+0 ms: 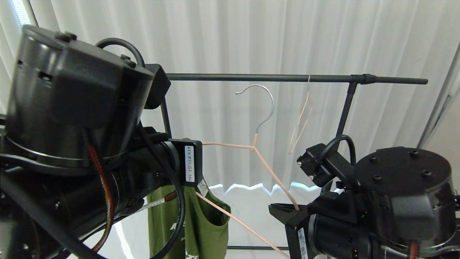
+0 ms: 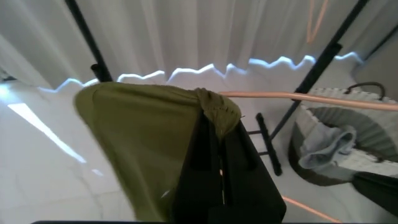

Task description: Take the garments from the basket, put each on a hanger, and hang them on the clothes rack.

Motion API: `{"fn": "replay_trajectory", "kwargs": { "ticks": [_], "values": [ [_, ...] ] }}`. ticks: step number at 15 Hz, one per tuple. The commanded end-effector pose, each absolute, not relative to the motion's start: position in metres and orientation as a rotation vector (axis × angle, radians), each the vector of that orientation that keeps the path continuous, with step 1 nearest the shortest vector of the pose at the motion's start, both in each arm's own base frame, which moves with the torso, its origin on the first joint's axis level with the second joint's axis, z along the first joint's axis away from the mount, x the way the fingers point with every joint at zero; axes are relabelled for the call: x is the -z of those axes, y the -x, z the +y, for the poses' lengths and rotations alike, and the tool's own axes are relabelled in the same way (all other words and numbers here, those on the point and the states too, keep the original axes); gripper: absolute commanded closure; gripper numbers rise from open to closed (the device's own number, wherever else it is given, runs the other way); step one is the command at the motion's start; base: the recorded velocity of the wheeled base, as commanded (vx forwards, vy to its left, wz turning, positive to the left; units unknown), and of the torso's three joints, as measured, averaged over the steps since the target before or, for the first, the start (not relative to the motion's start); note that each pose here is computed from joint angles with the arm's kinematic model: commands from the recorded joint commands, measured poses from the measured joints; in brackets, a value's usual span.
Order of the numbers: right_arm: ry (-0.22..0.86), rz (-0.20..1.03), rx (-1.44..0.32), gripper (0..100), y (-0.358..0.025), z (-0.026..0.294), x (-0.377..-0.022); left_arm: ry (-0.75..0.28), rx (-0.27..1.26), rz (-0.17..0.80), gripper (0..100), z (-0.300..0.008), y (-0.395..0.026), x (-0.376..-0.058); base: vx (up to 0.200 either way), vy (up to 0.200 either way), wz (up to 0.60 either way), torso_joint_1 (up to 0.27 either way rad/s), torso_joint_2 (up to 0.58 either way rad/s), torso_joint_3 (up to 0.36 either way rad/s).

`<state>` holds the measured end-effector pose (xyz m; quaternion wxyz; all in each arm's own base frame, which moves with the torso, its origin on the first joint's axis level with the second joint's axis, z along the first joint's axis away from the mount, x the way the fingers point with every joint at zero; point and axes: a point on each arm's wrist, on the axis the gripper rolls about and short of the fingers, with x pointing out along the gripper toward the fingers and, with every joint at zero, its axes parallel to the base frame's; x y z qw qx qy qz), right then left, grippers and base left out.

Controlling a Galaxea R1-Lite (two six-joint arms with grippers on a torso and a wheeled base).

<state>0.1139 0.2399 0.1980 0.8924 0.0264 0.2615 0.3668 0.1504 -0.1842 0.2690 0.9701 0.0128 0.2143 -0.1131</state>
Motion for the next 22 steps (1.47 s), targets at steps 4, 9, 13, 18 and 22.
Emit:
{"fn": "replay_trajectory", "kwargs": {
  "ticks": [4,9,13,18,22],
  "values": [
    [-0.049,0.551,-0.771,100,-0.122,0.263,-0.196,-0.005,0.291,0.420,100,-0.192,-0.141,-0.276,0.000,0.000,0.00,0.000,0.00,0.000],
    [-0.044,0.566,-0.788,100,-0.129,0.280,-0.191,-0.001,0.320,0.421,100,-0.194,-0.137,-0.278,0.000,0.000,0.00,0.000,0.00,0.000],
    [-0.038,0.565,-0.793,100,-0.128,0.285,-0.190,0.013,0.383,0.422,100,-0.196,-0.131,-0.283,0.000,0.000,0.00,0.000,0.00,0.000],
    [-0.088,0.501,-0.799,100,-0.126,0.278,-0.205,-0.001,0.381,0.435,100,-0.184,-0.124,-0.276,0.000,0.000,0.00,0.000,0.00,0.000],
    [-0.108,0.430,-0.749,100,-0.128,0.279,-0.210,-0.003,0.380,0.435,100,-0.182,-0.123,-0.275,0.000,0.000,0.00,0.000,0.00,0.000]
  ]
}}
